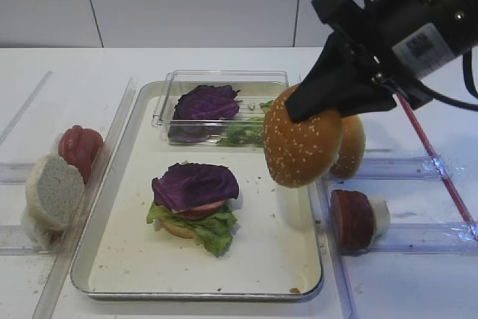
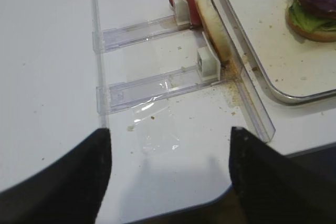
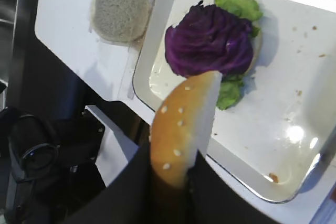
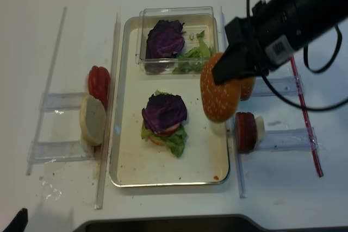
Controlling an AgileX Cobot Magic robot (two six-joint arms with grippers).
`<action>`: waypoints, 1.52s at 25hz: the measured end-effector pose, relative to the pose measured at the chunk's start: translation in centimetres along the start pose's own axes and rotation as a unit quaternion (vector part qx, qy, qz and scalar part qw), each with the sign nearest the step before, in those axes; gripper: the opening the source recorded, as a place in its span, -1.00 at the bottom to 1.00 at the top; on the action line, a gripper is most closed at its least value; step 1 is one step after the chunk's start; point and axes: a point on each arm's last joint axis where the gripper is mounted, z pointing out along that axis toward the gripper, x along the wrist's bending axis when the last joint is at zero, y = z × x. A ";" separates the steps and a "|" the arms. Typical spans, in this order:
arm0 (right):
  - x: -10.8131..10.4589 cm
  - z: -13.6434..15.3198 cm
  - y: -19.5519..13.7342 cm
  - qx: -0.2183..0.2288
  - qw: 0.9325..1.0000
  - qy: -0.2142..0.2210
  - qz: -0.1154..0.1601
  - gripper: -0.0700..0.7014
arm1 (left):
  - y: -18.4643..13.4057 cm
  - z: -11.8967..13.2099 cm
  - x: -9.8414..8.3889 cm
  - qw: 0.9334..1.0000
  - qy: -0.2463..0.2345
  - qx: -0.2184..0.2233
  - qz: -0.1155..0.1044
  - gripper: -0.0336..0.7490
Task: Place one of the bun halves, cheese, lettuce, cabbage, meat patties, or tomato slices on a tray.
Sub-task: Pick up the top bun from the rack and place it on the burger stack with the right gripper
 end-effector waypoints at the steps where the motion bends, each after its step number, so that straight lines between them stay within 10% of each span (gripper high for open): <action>1: 0.0 0.1 -0.7 -0.005 1.000 0.008 0.001 -0.42 | 0.0 0.0 0.0 1.000 0.000 0.000 0.000 0.21; 13: -0.9 1.4 -4.6 -0.056 0.995 0.087 0.014 -0.42 | 0.0 0.0 0.0 1.000 0.000 0.000 0.000 0.21; 38: -5.5 6.2 -1.3 -0.104 0.968 0.204 0.107 -0.42 | 0.0 0.0 0.0 1.000 0.000 0.000 0.000 0.21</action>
